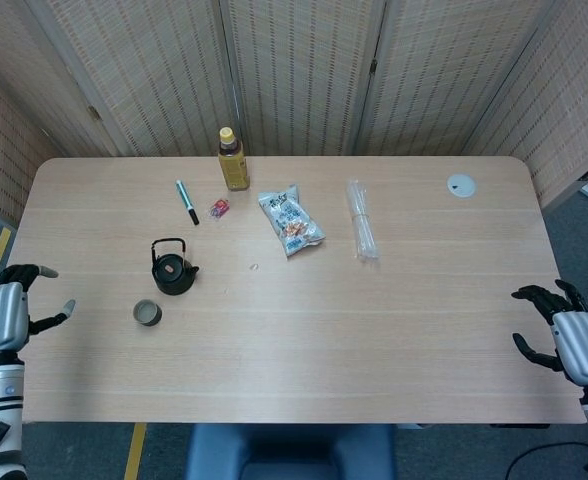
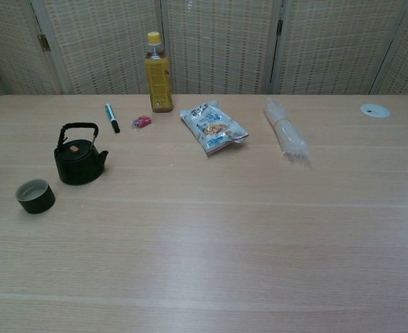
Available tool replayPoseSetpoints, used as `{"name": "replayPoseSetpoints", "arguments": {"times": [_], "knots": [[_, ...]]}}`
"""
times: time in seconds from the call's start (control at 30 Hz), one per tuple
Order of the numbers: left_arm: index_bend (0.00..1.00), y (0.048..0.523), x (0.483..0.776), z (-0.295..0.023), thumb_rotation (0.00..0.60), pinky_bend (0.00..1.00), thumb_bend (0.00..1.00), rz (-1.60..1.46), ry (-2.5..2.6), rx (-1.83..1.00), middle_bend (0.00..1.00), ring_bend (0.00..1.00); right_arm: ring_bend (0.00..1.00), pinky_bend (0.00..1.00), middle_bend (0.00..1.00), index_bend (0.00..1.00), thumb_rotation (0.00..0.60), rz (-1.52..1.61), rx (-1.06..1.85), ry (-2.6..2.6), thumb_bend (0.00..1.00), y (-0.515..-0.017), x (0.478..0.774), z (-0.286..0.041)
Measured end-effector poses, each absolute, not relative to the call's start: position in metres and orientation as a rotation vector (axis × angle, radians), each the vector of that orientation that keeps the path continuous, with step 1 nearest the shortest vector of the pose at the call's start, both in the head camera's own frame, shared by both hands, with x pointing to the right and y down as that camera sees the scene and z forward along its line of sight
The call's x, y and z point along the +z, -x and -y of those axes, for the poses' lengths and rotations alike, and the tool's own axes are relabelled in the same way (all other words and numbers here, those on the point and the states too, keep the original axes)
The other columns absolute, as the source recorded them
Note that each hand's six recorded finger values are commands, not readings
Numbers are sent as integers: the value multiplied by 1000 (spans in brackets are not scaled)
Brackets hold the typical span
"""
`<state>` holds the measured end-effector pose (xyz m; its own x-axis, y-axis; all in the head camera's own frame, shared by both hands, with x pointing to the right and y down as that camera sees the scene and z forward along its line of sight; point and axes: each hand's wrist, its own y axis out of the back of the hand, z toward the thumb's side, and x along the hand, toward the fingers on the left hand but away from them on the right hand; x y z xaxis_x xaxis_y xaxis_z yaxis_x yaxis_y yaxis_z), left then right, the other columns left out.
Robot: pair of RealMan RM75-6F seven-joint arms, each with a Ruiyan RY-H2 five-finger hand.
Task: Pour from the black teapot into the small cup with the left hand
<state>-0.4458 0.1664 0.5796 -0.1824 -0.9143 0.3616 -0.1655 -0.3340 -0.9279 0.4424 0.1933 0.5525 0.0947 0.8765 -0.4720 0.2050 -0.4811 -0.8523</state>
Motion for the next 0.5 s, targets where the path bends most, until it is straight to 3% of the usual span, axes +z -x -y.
{"name": "replayPoseSetpoints", "arguments": {"times": [0.17, 0.5], "knots": [[404, 445, 572, -191, 599, 0, 258, -1203, 1501, -1530, 391, 240, 296, 88, 267, 258, 600, 1072, 1425, 1789, 362, -441, 555, -198], [392, 473, 570, -219, 598, 0, 257, -1087, 1469, -1542, 387, 227, 298, 88, 268, 259, 600, 1074, 1443, 1780, 362, -439, 558, -201]]}}
